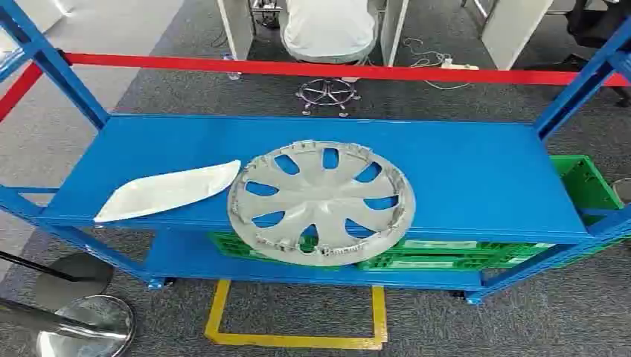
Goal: Take the parts from the cabinet and place them on the table.
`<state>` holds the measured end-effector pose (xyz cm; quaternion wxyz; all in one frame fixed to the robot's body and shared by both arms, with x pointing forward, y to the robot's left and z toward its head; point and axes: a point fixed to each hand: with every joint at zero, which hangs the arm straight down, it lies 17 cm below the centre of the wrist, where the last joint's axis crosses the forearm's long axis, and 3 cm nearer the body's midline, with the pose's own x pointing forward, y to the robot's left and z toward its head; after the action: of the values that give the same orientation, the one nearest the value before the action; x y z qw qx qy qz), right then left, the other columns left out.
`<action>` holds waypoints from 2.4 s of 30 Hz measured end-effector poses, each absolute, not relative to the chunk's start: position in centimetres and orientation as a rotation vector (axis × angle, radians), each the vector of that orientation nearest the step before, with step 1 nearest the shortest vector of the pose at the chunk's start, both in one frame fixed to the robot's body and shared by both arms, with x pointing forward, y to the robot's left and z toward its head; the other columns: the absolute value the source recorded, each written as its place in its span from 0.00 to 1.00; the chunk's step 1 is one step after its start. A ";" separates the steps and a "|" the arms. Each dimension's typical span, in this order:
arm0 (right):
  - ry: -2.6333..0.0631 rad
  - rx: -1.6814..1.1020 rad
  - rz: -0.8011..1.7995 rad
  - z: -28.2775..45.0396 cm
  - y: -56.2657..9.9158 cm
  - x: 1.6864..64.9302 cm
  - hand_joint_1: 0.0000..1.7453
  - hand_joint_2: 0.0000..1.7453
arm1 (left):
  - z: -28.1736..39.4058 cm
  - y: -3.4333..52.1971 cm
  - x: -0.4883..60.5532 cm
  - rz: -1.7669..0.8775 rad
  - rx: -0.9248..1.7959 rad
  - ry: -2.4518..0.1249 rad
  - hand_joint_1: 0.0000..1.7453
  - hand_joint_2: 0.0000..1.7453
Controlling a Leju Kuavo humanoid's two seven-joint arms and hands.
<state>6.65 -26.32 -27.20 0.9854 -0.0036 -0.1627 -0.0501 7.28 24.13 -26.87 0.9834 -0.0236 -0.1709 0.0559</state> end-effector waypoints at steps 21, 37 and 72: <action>-0.543 -0.053 -0.270 -25.8 -27.6 11.0 0.00 0.00 | -25.1 22.6 12.0 0.327 -0.076 -0.552 0.00 1.00; -0.713 -0.136 -0.394 -24.1 -29.9 13.6 0.00 0.00 | -23.8 26.0 14.7 0.520 0.033 -0.705 0.00 1.00; -0.536 -0.118 -0.184 -26.1 -27.5 10.6 0.00 0.00 | 9.5 29.8 33.9 -0.288 0.539 -1.843 0.00 1.00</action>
<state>10.62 -27.49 -26.08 0.9584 -0.0583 -0.2644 -0.0909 33.88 29.75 9.51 0.5644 0.2291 -0.7835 -0.1225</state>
